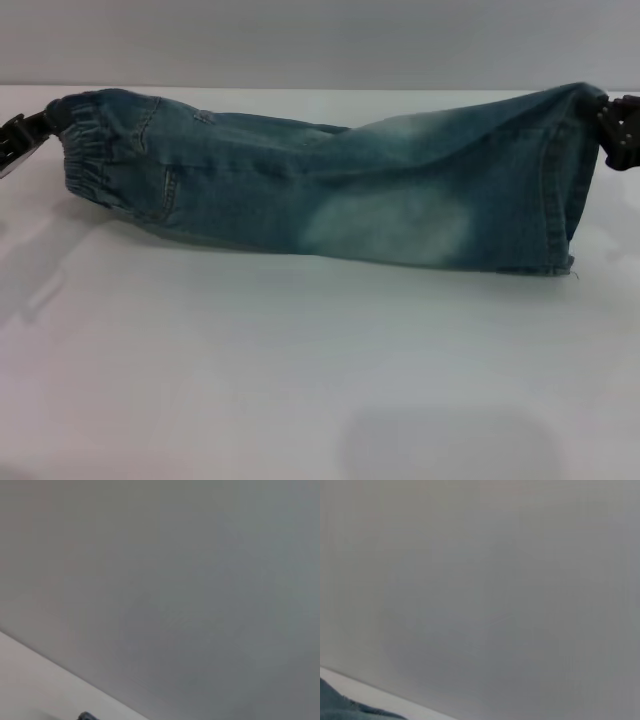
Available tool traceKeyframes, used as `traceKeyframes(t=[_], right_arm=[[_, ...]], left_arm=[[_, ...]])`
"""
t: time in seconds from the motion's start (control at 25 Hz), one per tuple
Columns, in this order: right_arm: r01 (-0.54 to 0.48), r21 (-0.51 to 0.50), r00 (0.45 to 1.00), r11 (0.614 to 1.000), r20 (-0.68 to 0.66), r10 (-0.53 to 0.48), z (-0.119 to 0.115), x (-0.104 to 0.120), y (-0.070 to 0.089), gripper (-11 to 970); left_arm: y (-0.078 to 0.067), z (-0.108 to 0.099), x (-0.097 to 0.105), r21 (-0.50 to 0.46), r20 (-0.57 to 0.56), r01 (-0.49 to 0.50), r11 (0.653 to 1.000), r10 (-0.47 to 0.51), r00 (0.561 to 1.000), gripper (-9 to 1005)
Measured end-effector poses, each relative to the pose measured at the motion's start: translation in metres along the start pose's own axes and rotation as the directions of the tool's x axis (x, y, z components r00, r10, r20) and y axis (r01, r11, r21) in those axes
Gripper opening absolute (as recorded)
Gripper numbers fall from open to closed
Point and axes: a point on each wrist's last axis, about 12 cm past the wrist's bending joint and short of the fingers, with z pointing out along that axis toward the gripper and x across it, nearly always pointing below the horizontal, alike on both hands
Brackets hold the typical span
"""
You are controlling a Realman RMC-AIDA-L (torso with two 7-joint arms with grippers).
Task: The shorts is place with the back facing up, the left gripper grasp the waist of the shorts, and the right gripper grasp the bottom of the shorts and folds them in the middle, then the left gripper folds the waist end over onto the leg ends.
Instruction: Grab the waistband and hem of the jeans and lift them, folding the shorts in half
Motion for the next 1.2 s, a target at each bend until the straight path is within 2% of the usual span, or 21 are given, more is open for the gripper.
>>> traceKeyframes(t=[0.48, 0.84, 1.2], right_arm=[[-0.024, 0.071, 0.997, 0.997, 0.072, 0.019, -0.001, 0.009, -0.001, -1], [-0.025, 0.115, 1.000, 0.993, 0.013, 0.024, 0.002, 0.021, -0.002, -2], [-0.028, 0.176, 0.998, 0.984, -0.058, 0.039, 0.004, 0.032, -0.006, -1]], left_arm=[[-0.003, 0.012, 0.003, 0.002, 0.002, -0.024, 1.000, 0.024, 1.000, 53], [-0.007, 0.026, 0.003, -0.001, -0.003, -0.048, 0.999, 0.048, 0.999, 54], [-0.005, 0.047, 0.008, -0.091, -0.055, -0.107, 0.990, 0.103, 0.993, 54]])
